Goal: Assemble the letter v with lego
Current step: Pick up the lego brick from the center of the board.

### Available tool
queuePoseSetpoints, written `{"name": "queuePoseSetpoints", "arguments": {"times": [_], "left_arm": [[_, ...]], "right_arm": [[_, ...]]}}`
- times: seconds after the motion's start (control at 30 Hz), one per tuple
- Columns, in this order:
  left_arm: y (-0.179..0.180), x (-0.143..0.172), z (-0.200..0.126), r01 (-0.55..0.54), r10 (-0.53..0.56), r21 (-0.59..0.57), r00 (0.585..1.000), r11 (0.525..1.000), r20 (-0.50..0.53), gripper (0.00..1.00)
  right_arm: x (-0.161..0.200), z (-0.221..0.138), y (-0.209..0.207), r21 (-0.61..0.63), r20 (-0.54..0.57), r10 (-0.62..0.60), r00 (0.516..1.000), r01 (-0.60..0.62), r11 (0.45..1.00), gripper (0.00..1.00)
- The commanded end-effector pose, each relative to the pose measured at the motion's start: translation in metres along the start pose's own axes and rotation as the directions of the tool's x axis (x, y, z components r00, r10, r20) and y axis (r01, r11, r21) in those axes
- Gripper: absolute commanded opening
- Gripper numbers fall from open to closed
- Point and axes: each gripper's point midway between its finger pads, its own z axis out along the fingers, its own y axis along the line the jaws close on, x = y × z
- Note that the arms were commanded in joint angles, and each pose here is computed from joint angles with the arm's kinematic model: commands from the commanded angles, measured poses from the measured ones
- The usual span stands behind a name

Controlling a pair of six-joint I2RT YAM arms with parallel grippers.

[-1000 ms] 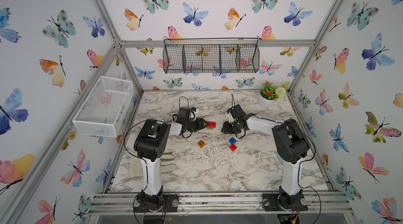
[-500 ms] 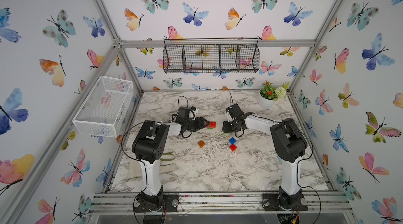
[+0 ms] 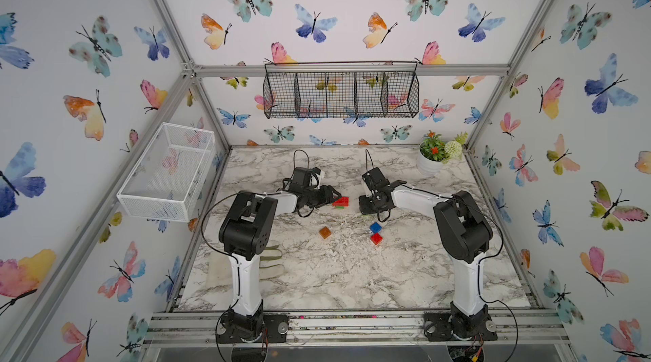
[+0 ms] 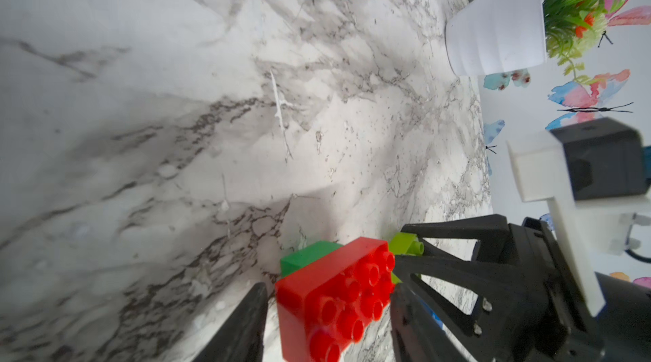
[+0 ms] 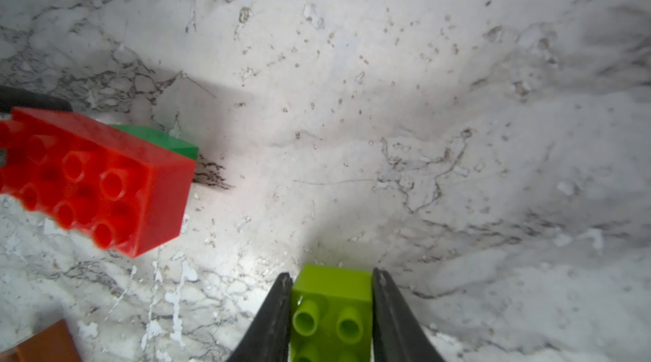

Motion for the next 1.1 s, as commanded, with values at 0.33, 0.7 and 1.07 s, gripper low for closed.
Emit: {"name": "queuePoseSetpoints", "arguments": {"times": [0.33, 0.7, 1.07], "left_arm": [[-0.027, 0.012, -0.008, 0.057, -0.061, 0.091, 0.997, 0.994, 0.044, 0.56], [-0.03, 0.025, -0.013, 0.045, -0.047, 0.078, 0.999, 0.996, 0.021, 0.64], [-0.027, 0.019, -0.025, 0.006, -0.007, 0.017, 0.999, 1.0, 0.032, 0.68]], "right_arm": [[0.022, 0.019, -0.004, 0.003, -0.083, 0.009, 0.997, -0.009, 1.0, 0.26], [-0.002, 0.007, 0.018, -0.098, -0.034, 0.045, 0.998, -0.048, 0.994, 0.19], [-0.012, 0.001, 0.025, -0.128, -0.01, 0.062, 0.998, -0.063, 0.99, 0.17]]}}
